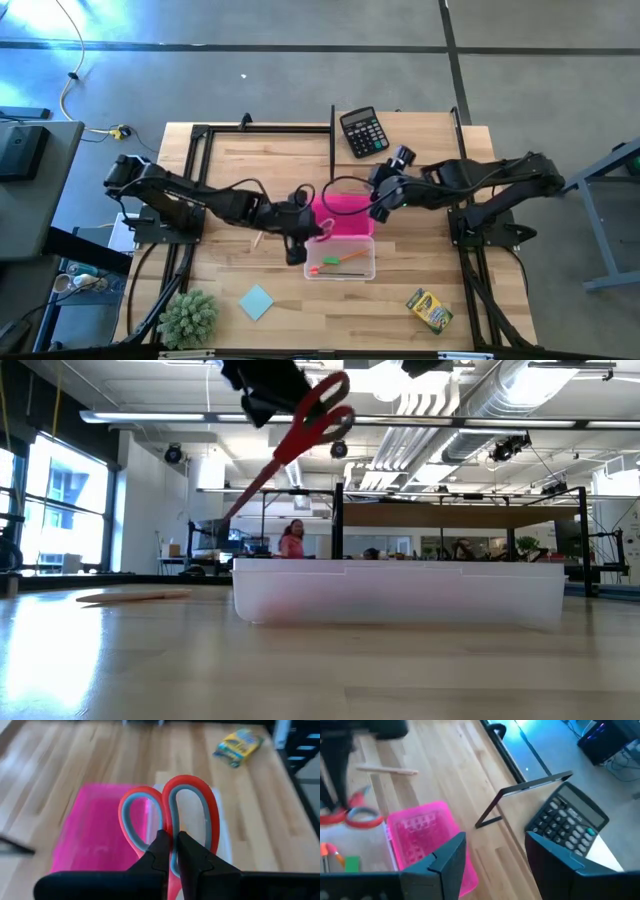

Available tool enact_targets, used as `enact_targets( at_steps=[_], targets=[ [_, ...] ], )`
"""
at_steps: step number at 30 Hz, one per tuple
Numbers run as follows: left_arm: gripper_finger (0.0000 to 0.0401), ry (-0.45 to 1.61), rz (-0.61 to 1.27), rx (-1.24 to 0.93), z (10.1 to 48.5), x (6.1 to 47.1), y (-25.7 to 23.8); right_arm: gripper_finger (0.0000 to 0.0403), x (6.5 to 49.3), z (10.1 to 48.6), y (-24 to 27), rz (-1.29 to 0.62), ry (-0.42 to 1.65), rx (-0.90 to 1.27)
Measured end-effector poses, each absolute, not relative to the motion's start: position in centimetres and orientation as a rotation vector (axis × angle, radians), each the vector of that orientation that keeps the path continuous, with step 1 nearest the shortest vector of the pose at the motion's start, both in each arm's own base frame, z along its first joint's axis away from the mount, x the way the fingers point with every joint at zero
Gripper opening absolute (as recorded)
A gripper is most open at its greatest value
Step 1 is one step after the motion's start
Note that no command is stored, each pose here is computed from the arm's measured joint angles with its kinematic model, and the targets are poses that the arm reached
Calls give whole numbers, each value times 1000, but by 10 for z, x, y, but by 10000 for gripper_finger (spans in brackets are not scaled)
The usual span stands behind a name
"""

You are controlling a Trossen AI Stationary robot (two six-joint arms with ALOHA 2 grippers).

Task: Pack school essentials
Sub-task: Put the red scissors into the supply box

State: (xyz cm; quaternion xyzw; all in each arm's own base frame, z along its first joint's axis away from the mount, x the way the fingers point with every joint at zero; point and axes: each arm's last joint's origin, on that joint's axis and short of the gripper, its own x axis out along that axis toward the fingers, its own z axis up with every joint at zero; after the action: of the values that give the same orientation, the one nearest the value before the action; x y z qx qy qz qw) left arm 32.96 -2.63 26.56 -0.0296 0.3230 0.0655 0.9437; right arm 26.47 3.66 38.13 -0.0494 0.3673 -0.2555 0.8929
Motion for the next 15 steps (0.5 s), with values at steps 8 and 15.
enact_targets(
  at_steps=[8,15],
  targets=[
    [7,568,52,4,289,338,-43,193,253,391,34,-541,717,-51],
    [7,572,-16,28,276,357,-51,193,253,390,34,-541,731,-59]
  ],
)
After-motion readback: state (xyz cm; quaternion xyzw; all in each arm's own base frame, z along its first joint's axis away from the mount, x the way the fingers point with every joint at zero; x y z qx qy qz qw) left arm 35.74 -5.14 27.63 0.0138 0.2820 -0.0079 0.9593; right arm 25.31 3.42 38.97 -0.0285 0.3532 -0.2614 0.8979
